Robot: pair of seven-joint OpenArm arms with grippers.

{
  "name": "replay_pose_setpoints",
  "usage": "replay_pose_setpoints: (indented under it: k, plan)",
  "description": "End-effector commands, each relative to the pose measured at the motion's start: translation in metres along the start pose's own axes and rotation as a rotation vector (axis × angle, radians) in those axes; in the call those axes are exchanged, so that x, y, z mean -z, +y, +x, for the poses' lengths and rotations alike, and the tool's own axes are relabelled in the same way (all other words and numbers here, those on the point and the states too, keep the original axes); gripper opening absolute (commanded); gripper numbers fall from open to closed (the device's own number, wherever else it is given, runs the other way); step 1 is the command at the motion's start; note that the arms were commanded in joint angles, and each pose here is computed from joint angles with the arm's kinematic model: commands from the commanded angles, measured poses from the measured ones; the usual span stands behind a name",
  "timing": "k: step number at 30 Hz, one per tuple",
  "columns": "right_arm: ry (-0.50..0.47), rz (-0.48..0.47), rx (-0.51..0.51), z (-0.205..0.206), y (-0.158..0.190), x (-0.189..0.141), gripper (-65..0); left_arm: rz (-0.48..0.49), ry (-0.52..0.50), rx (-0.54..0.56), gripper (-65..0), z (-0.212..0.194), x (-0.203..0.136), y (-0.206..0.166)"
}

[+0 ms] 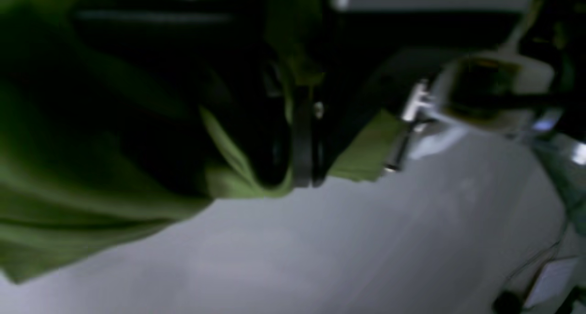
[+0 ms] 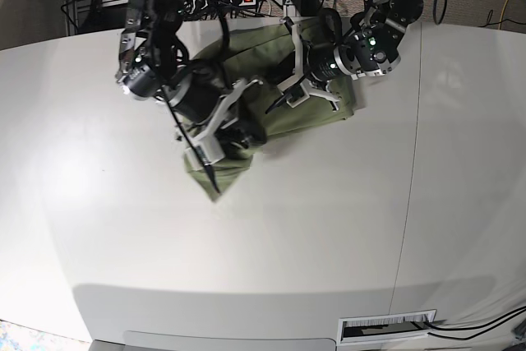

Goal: Fold the T-shirt properly
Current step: 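Lift the shirt end with the right gripper and fold it over toward the left gripper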

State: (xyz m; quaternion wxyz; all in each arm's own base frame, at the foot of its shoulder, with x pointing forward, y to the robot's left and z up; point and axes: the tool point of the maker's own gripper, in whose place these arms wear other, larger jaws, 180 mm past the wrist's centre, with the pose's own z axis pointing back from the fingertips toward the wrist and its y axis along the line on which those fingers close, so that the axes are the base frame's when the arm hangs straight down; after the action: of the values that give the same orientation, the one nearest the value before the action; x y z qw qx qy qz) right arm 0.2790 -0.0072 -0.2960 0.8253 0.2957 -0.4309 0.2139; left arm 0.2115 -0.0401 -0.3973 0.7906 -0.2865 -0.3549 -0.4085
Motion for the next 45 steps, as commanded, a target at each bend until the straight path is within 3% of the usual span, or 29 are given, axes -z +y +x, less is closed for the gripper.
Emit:
replay_pose_setpoints:
  k: [1,6,10,18,25,31,40,45]
  plan:
    - [-0.07,0.034,-0.016,0.02,0.011,0.001,-65.0,0.005,0.01,0.018,-65.0,0.0,-0.001,0.002]
    - [-0.08,0.106,-0.018,0.024,0.038,0.013,-65.0,0.029,0.034,0.048,-65.0,-0.004,-0.002,0.007]
    - [-0.072,0.098,-0.033,0.024,0.038,0.014,-65.0,0.09,0.035,0.063,-65.0,0.001,-0.016,0.026]
    - [-0.093,0.073,-0.044,0.032,0.029,0.013,-65.0,0.237,0.048,0.045,-65.0,0.005,-0.084,0.075]
    - [-0.107,0.073,-0.048,0.036,0.029,0.013,-65.0,0.319,0.075,0.04,-65.0,-0.005,-0.138,0.087]
    - [-0.129,0.087,-0.044,0.043,0.032,0.014,-65.0,0.306,0.037,0.009,-65.0,-0.025,-0.135,0.081]
    - [-0.158,0.12,-0.022,0.05,0.04,0.014,-65.0,0.309,0.068,-0.095,-65.0,-0.065,-0.129,0.092]
    - [-0.175,0.173,-0.013,0.055,0.06,0.02,-65.0,0.262,0.012,-0.114,-65.0,-0.064,-0.121,0.085]
